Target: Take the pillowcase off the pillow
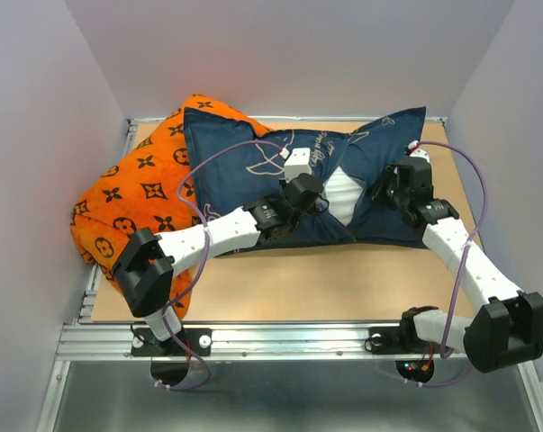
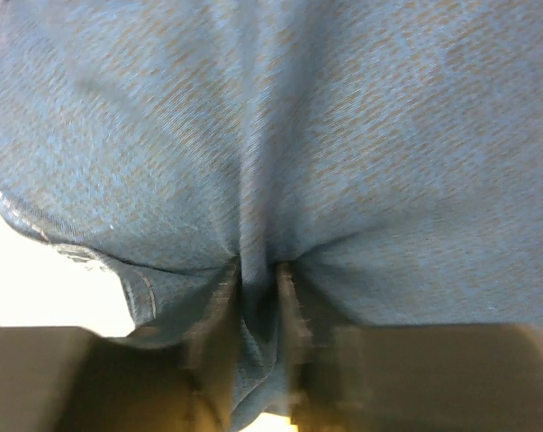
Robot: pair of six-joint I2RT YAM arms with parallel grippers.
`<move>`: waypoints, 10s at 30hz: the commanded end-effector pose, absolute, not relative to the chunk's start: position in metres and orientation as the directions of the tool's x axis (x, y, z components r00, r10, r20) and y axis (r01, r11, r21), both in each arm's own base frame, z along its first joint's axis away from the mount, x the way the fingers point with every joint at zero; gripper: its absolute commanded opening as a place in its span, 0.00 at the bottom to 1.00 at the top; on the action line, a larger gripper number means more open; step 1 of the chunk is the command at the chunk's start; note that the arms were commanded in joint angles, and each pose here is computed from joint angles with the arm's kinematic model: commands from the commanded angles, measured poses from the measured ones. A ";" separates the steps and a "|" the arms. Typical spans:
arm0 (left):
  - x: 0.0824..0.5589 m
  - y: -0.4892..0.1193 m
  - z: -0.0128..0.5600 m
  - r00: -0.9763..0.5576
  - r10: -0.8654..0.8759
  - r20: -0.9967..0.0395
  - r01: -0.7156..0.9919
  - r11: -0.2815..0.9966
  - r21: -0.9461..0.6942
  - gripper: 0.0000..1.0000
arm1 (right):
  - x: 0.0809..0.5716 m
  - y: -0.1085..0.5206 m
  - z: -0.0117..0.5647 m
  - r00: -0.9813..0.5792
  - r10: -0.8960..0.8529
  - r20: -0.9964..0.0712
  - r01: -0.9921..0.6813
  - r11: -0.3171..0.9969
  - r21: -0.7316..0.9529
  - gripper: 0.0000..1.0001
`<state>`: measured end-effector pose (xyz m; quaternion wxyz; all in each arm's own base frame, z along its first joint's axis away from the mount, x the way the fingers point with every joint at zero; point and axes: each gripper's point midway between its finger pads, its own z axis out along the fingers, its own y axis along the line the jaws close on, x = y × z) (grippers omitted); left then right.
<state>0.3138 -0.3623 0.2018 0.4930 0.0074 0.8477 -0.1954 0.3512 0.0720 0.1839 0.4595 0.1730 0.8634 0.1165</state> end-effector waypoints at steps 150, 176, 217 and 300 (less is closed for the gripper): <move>0.323 -0.522 0.226 0.054 0.364 -0.930 0.843 0.483 0.238 0.69 | 0.316 0.057 0.232 -0.369 0.645 -0.669 0.156 0.753 0.640 0.01; 0.395 -0.466 0.209 -0.214 0.246 -0.945 0.540 0.836 0.095 0.00 | 0.326 0.018 0.228 -0.323 0.570 -0.756 0.308 0.818 0.485 0.01; 0.390 -0.220 0.271 -0.381 -0.334 -0.862 0.093 0.914 -0.396 0.00 | 0.367 -0.038 0.096 -0.484 0.650 -0.586 0.521 0.752 0.404 0.27; 0.345 -0.481 0.278 -0.439 0.023 -0.898 0.651 0.697 -0.300 0.82 | 0.328 0.124 0.291 -0.279 0.674 -0.684 -0.516 0.496 0.699 0.01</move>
